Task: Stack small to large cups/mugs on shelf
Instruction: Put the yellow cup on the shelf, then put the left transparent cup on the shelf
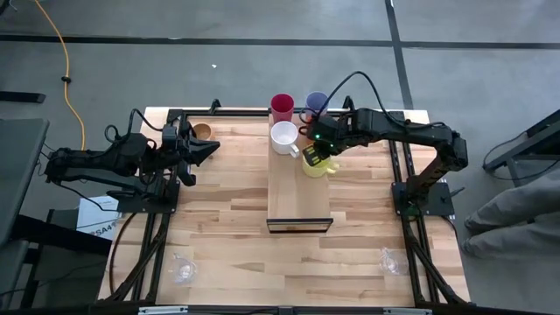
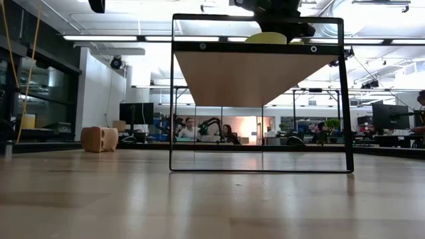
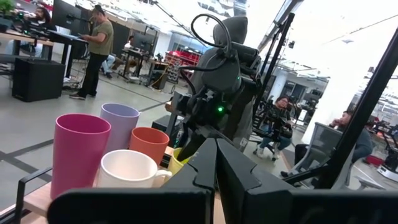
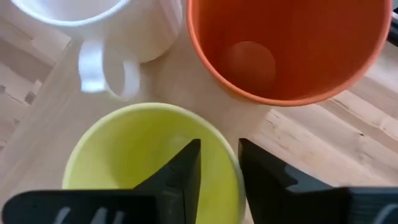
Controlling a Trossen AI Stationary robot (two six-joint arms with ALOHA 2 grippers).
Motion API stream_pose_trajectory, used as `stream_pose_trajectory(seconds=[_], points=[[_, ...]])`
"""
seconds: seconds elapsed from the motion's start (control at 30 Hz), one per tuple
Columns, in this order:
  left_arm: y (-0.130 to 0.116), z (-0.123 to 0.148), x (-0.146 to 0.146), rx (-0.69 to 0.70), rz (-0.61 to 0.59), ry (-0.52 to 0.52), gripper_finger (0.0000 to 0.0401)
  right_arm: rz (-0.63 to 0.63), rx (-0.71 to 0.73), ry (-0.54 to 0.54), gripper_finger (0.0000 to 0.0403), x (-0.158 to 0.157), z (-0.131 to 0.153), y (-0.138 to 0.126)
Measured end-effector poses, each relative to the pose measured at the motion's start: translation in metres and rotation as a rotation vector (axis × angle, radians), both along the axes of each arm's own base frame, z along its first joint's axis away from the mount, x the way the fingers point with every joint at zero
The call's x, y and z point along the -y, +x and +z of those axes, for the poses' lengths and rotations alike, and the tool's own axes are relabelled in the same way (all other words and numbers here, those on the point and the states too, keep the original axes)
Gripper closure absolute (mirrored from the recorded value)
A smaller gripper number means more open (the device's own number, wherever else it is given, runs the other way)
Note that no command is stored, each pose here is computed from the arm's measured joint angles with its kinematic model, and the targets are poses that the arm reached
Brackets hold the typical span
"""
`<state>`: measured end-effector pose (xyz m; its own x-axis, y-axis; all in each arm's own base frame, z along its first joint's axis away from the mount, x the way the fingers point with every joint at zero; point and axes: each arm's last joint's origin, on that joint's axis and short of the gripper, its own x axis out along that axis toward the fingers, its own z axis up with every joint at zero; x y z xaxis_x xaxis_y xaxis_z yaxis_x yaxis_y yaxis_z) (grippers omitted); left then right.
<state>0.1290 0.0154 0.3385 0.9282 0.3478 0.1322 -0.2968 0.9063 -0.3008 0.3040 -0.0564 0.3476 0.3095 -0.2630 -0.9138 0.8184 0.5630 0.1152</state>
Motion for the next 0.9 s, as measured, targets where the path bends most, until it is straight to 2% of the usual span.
stream_pose_trajectory(seconds=[0.2, 0.3, 0.57, 0.73, 0.9], points=[[0.0, 0.0, 0.0, 0.0, 0.003, 0.0, 0.0401, 0.022, -0.016, -0.013, 0.0302, -0.001, 0.003, -0.005], [0.0, 0.0, 0.0, 0.001, 0.003, 0.0, 0.0401, 0.055, -0.019, -0.031, 0.0302, -0.002, 0.013, -0.011], [0.0, 0.0, 0.0, 0.0, 0.003, 0.0, 0.0401, 0.222, 0.012, -0.134, 0.0302, -0.023, 0.051, -0.058], [0.0, 0.0, 0.0, -0.001, 0.003, 0.0, 0.0401, 0.242, 0.046, -0.173, 0.0302, -0.049, 0.031, -0.098], [0.0, -0.001, 0.0, -0.01, -0.006, 0.0, 0.0401, 0.234, 0.254, -0.12, 0.0302, -0.07, -0.013, -0.137]])
